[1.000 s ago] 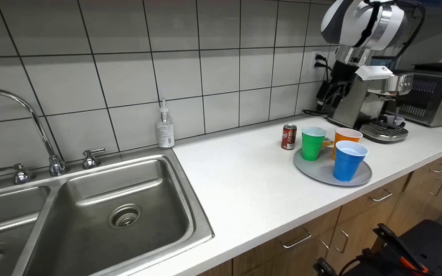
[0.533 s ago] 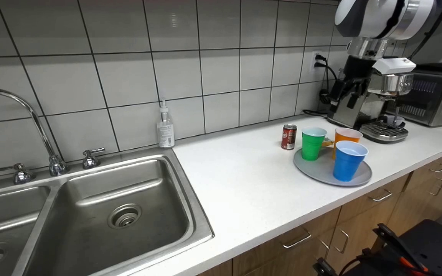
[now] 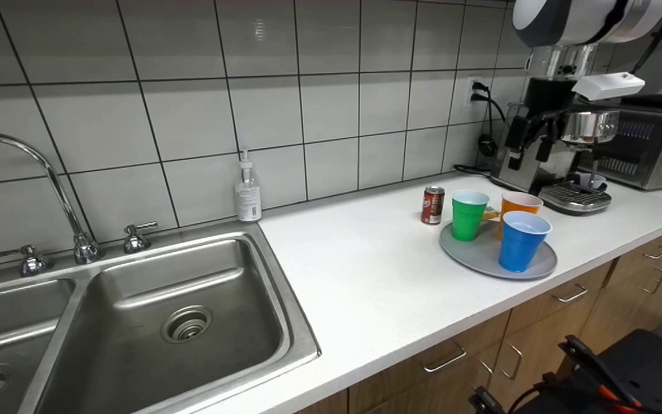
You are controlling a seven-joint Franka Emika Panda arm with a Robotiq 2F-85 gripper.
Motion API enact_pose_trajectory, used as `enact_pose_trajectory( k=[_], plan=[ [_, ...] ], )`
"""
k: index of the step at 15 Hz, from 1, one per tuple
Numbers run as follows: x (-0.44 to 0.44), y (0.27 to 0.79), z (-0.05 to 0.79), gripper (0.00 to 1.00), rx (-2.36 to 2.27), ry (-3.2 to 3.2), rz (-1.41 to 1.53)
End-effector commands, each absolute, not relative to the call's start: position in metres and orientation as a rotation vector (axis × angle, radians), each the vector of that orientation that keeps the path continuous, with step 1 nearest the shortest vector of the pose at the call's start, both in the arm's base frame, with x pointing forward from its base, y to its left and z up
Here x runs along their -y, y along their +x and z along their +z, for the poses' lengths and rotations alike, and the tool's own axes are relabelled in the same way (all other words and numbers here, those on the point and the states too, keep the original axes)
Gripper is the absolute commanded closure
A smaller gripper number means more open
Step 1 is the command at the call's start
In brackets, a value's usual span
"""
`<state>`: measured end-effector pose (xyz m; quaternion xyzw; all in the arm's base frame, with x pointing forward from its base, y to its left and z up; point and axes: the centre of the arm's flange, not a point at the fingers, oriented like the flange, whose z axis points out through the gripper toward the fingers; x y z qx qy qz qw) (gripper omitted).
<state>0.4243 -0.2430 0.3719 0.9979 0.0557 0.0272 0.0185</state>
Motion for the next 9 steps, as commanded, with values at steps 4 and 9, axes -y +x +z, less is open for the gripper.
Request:
enact_pose_trajectory(
  k=[4, 9],
  plan=[
    [0.2407, 0.4231, 0.3721, 0.0, -0.171, 3.1, 0.083],
    [0.2417, 0.4221, 0.3716, 0.0, -0.167, 3.101, 0.081]
  ],
)
